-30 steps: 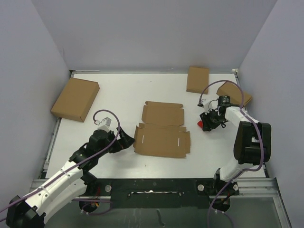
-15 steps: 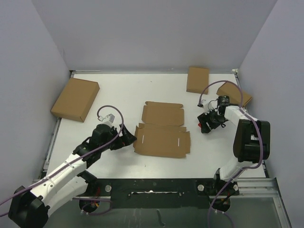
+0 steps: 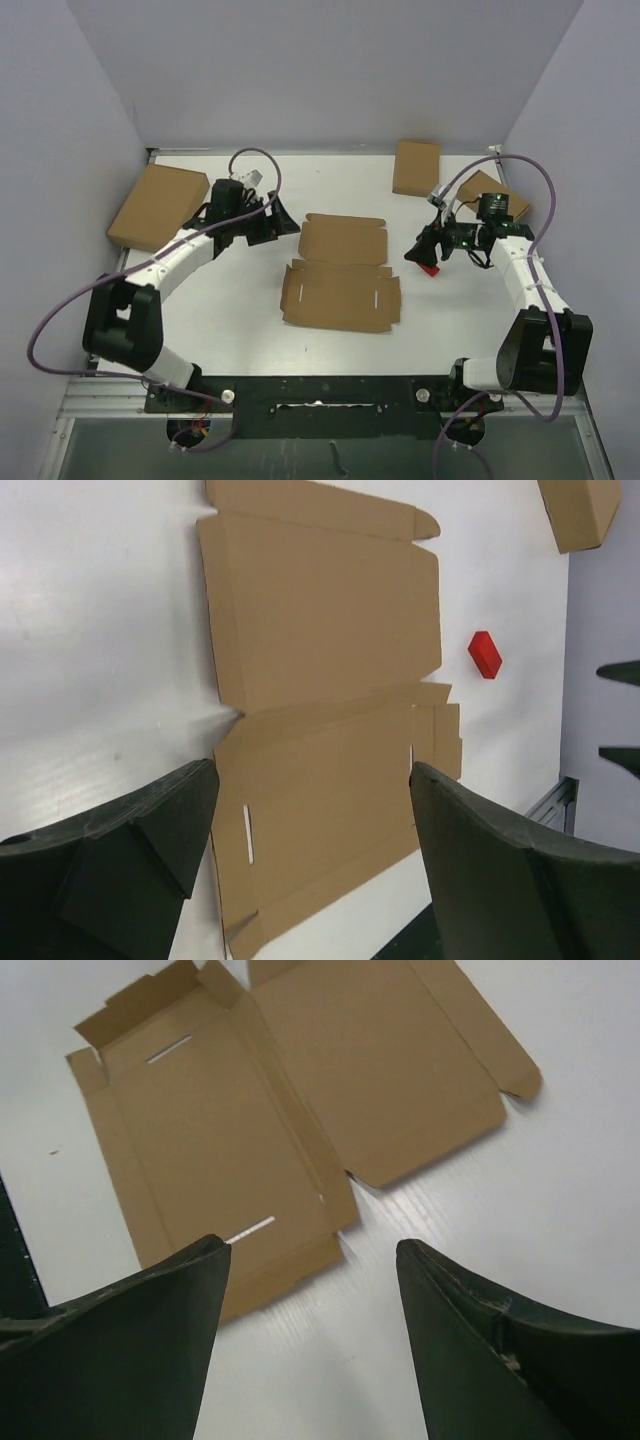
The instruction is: Fold the paper box
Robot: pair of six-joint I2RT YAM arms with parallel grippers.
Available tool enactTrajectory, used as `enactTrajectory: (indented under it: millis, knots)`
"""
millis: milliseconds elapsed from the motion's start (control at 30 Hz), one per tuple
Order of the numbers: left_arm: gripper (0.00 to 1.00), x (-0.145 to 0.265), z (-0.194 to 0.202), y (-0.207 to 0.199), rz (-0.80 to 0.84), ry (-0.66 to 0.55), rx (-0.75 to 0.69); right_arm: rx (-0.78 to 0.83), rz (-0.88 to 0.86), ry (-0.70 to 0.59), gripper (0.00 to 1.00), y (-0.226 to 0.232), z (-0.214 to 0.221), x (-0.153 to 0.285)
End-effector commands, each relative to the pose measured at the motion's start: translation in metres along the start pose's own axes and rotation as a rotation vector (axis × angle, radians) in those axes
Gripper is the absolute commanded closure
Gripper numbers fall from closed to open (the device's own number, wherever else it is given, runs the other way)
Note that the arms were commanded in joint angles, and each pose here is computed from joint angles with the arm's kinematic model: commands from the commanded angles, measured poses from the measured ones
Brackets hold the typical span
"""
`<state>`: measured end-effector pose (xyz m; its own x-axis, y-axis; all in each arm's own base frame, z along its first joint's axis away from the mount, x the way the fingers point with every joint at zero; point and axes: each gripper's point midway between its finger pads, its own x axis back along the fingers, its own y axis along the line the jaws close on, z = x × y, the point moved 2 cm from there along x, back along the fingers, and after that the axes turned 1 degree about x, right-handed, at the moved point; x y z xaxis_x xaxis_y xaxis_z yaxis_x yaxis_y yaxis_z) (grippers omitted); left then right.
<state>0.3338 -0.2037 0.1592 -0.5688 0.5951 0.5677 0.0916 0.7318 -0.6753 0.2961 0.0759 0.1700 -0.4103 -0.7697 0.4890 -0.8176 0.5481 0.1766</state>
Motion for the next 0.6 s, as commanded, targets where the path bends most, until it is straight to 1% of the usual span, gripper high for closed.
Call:
enactTrajectory:
  millis: [0, 100, 267, 367, 433, 567]
  knots:
    - [0.27, -0.029, -0.025, -0.004, 0.027, 0.067, -0.085, -0.025, -0.16, -0.056, 0.32, 0.025, -0.008, -0.012]
    - [0.38, -0.056, -0.033, 0.009, -0.01, 0.115, -0.068, -0.038, -0.168, -0.04, 0.31, 0.021, -0.007, -0.014]
    - [0.42, -0.092, -0.034, 0.026, -0.041, 0.202, -0.041, -0.018, -0.141, -0.031, 0.3, 0.019, -0.007, -0.014]
    - [0.45, -0.106, -0.035, 0.031, -0.042, 0.226, -0.034, -0.016, -0.126, -0.022, 0.3, 0.018, -0.006, -0.014]
    - [0.49, -0.112, -0.034, 0.034, -0.043, 0.238, -0.028, -0.014, -0.126, -0.021, 0.3, 0.017, -0.006, -0.015]
    - [0.54, -0.123, -0.023, 0.042, -0.047, 0.278, -0.004, -0.001, -0.123, -0.022, 0.3, 0.018, -0.007, -0.016]
